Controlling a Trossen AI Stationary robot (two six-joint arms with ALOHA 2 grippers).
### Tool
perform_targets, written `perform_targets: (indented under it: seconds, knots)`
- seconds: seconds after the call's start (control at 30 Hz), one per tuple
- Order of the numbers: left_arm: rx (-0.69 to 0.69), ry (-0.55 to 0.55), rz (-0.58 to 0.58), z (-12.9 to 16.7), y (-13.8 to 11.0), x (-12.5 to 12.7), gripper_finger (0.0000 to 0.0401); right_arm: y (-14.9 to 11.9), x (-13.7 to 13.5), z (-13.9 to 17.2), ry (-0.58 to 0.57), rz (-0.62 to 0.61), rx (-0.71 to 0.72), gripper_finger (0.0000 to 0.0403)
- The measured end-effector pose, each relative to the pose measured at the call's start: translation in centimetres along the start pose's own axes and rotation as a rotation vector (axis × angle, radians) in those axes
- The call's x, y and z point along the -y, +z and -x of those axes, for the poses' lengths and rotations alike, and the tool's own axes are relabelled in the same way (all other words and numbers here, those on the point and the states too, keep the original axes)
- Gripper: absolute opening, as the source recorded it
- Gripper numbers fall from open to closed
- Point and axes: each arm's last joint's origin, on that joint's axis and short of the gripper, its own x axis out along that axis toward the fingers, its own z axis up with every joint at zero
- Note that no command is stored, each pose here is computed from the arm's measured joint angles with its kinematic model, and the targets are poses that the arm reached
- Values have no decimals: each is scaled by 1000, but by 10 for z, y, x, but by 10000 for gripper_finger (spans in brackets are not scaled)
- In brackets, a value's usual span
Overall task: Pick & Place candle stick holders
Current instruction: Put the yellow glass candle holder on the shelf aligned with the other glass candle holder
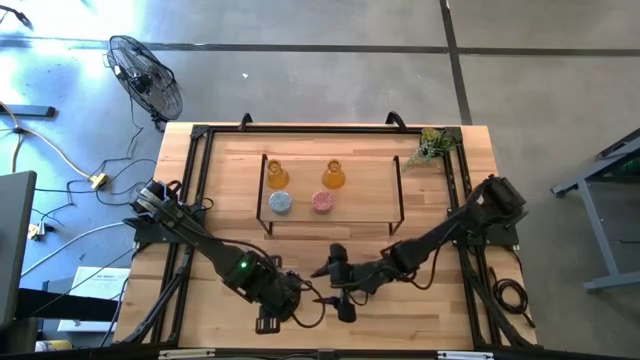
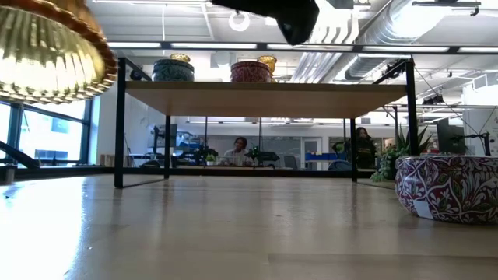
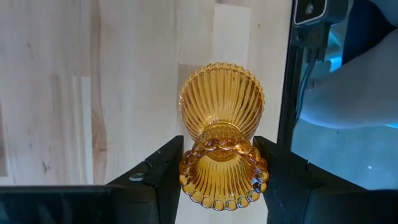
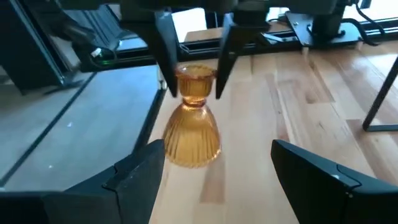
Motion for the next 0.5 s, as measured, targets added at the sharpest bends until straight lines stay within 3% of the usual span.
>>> perform_targets:
  seconds: [0.5]
  knots:
    - [103, 43, -93, 0, 6, 1, 171, -12, 7, -19, 53, 3, 11, 291]
